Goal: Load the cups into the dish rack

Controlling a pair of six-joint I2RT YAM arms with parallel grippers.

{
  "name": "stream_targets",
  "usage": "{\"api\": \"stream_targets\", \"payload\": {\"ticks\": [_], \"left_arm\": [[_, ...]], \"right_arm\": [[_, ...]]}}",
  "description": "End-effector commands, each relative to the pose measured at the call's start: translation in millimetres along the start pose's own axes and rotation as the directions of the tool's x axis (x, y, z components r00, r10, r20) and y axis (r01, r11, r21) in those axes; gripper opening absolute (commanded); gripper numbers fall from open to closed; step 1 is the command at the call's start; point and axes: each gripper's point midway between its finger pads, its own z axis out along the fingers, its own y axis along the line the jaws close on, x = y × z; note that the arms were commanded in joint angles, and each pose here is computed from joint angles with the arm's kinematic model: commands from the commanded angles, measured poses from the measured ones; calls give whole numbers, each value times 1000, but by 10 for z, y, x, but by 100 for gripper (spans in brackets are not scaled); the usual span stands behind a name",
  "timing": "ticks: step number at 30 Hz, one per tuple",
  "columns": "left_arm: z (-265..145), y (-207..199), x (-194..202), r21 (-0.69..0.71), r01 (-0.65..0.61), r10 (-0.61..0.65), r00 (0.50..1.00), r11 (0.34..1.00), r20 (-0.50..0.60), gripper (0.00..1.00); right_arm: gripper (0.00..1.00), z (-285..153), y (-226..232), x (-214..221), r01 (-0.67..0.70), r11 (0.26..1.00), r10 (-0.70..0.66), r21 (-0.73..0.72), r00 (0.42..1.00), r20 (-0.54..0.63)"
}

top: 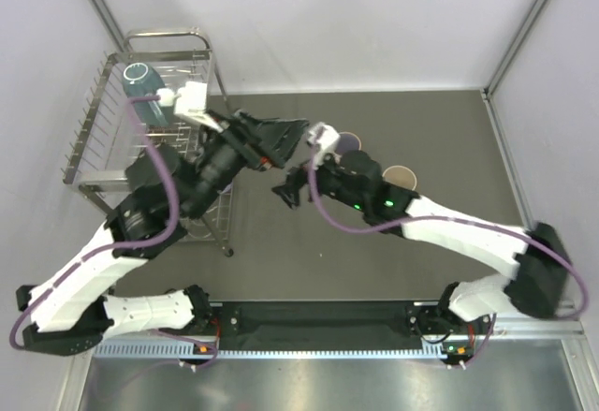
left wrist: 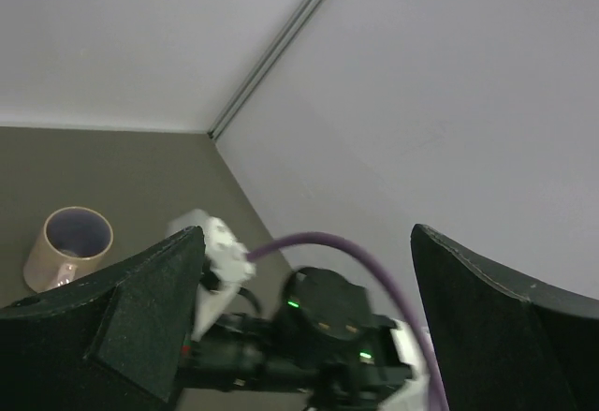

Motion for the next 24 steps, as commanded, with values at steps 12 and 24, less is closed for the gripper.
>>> {"api": "stream_targets", "payload": {"ticks": [12, 24], "left_arm": [[931, 800, 1227, -290, -329, 234, 919, 899, -318, 80], [1398, 1259, 2408, -291, -454, 231, 791, 842, -566, 73]], "right_arm": [[100, -2634, -730, 55, -618, 626, 546, 477, 783, 299], [100, -3405, -882, 290, -780, 356, 659, 514, 600, 454]]}}
